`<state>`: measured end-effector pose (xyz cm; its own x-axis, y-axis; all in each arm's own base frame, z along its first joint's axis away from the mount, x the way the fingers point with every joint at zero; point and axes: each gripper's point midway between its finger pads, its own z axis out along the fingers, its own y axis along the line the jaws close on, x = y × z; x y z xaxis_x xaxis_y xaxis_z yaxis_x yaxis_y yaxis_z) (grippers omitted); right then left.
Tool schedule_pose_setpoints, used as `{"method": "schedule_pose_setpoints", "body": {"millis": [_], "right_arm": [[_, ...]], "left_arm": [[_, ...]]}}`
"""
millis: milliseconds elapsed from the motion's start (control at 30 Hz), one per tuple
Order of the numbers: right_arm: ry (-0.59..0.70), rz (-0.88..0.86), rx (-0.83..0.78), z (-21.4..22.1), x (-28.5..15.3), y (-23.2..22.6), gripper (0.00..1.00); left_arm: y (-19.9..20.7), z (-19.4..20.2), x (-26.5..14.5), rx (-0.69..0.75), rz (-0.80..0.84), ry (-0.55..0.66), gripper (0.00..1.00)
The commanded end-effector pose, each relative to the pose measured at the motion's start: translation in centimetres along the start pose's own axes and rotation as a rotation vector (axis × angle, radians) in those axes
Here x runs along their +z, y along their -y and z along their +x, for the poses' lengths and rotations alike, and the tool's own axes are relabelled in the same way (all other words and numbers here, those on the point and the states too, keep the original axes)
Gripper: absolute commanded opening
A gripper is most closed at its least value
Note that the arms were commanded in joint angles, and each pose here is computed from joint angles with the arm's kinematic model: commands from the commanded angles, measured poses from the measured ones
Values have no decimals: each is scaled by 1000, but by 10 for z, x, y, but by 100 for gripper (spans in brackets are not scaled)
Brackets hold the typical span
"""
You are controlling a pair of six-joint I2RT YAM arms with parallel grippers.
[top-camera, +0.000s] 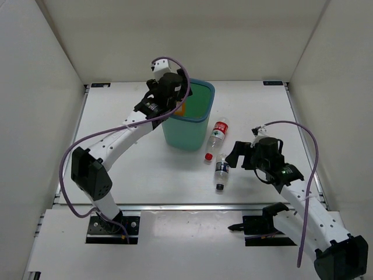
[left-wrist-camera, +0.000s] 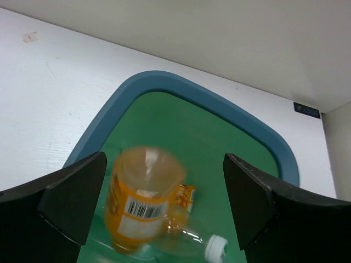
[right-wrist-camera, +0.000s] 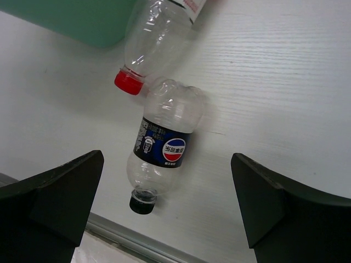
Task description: Put the plastic bottles in the bin
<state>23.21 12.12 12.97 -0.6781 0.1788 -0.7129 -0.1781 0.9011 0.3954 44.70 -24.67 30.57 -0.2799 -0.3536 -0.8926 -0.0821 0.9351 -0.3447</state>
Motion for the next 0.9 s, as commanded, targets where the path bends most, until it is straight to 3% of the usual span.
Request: {"method": "schedule_pose_setpoints", "body": {"millis": [0, 133, 233, 367, 533, 667, 767, 867], "right_arm": [[52, -15, -47, -19, 6, -15, 99], [-1, -23, -61, -9, 20, -22, 100], [-33, 7, -82, -2, 31, -19, 99], [-65, 41, -100, 3, 45, -14, 99], [-107, 68, -115, 9, 64, -10, 99], [-133, 58, -140, 16, 78, -17, 99], [-161, 60, -128, 26, 85, -17, 98], [-204, 86, -120, 35, 90, -11, 88]], "left_arm": [[23, -69, -53, -60, 120, 105, 99], [15, -97, -92, -60, 193, 106, 99], [-26, -86, -118, -59, 133, 54, 99], [-114, -32, -137, -120, -17, -56, 98], [-219, 75, -166, -200, -197, -223, 98], [-257, 136, -189, -259, -257, -328, 99], [-268, 152, -200, -292, -292, -341, 99], [-269, 156, -201, -295, -296, -342, 99]]}}
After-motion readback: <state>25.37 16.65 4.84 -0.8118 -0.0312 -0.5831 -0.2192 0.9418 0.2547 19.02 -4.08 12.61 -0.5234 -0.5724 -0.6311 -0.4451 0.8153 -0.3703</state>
